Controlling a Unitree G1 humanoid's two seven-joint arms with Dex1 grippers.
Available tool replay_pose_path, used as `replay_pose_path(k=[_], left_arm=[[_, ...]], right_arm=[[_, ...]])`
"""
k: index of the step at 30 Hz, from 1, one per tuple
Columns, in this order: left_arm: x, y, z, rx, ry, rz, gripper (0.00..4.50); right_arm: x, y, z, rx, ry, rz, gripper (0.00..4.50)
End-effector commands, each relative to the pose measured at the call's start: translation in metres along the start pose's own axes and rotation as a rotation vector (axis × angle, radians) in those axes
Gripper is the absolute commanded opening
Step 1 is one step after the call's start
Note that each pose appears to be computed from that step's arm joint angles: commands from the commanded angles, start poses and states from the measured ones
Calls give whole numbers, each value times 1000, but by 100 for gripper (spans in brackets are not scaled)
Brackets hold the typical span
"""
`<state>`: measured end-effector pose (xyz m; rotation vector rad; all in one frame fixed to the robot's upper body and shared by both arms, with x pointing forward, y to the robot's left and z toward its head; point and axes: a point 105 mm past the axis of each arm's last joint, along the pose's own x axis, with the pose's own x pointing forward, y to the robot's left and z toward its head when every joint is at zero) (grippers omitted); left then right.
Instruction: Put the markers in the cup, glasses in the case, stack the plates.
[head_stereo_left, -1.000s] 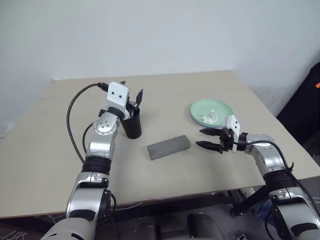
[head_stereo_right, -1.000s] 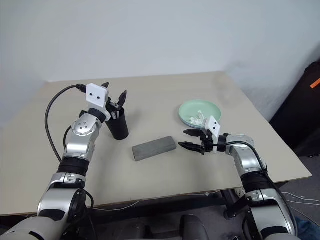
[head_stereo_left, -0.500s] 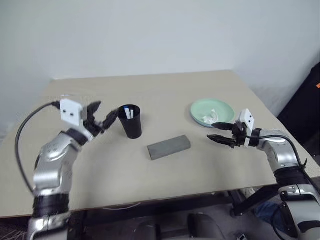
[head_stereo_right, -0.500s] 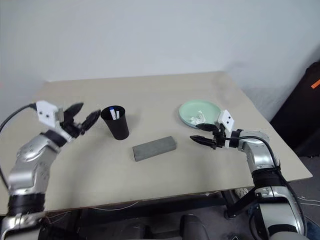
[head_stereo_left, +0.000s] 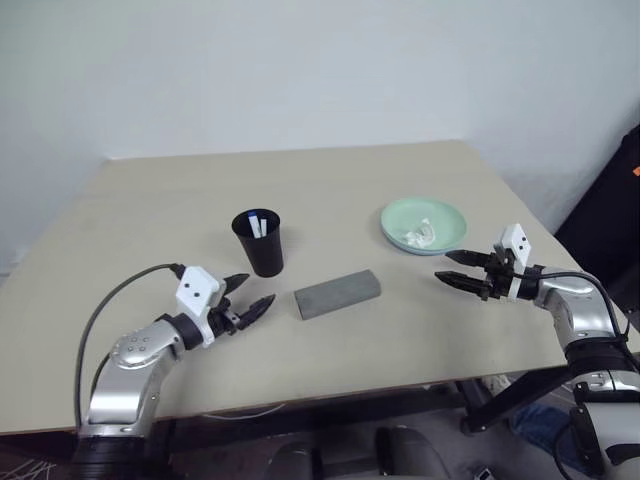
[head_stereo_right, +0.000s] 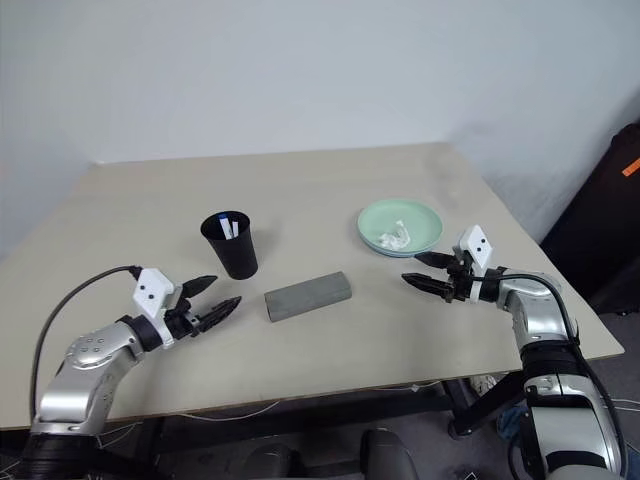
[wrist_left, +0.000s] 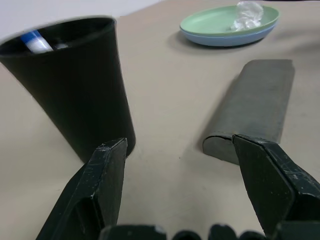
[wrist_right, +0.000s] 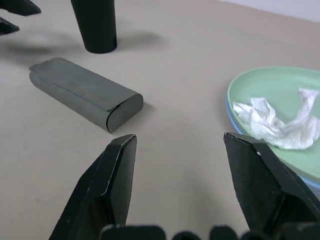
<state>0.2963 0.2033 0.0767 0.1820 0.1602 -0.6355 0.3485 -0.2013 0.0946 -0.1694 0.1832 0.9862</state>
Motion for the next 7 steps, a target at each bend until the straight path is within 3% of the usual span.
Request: replay_pose_path(k=[1,7], left_arm=[[6,5,4,19,-30,22,353],[7,3,-6,-5,-20,25,353]], right_arm=[[-8,-2,16,-39,-49,-29,302],[-15,3,14,-28,-38,-42,302]])
